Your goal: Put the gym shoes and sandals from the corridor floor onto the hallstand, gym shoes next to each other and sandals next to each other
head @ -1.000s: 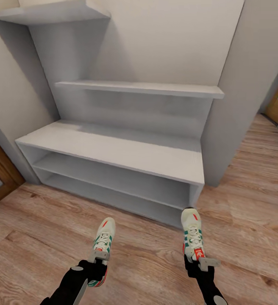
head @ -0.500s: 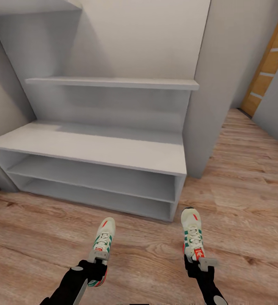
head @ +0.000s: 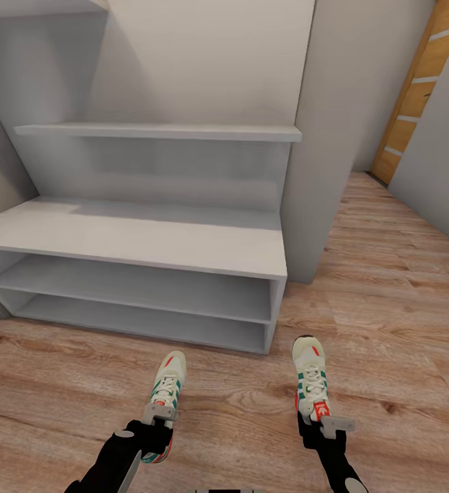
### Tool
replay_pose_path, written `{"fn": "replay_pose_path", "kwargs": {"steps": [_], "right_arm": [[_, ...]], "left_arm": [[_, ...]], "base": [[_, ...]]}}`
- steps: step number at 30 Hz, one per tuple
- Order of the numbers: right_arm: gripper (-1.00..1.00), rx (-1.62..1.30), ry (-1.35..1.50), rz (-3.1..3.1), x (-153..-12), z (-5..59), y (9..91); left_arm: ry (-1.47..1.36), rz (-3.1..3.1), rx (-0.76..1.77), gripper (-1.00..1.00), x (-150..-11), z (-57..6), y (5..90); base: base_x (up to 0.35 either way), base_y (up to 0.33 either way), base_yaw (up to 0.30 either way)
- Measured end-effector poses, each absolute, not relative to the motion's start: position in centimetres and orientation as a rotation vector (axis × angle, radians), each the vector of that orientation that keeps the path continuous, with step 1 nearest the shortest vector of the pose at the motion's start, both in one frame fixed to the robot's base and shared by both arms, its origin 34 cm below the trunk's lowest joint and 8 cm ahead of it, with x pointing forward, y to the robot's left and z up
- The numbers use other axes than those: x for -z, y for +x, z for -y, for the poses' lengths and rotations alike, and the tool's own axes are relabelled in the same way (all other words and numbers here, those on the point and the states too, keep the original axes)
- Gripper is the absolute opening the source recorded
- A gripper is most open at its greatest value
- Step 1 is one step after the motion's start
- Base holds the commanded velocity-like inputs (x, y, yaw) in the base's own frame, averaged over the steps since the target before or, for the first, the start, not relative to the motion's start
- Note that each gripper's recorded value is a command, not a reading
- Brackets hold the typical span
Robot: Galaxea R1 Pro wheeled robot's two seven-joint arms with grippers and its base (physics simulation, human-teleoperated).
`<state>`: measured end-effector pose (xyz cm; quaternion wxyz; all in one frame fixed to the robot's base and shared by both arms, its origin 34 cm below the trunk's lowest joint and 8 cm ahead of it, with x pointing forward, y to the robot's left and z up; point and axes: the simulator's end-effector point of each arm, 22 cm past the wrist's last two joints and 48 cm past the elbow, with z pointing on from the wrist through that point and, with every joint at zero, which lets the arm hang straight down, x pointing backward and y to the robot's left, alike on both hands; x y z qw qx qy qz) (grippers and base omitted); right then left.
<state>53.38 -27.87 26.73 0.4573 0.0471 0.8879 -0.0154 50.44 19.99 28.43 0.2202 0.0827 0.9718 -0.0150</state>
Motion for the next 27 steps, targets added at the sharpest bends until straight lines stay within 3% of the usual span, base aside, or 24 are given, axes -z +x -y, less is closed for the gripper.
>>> {"fn": "replay_pose_path", "kwargs": {"steps": [14, 20, 27], "right_arm": [[-1.00, 0.038, 0.116, -2.191, -26.64, 27.86, 53.28], [-1.00, 0.038, 0.116, -2.192, -26.63, 27.85, 53.26], [-1.00, 0.039, 0.116, -2.192, -26.63, 27.87, 53.26]], "left_arm": [[0.232, -2.687, 0.040, -1.00, -28.43, -19.97, 50.43], [0.231, -2.687, 0.042, -1.00, -28.43, -19.94, 50.43], [0.233, -2.687, 0.039, -1.00, -28.42, -19.99, 50.43]], "base": [[-0.302, 0.017, -0.001], [-0.251, 0.224, 0.000], [-0.035, 0.325, 0.000]]}}
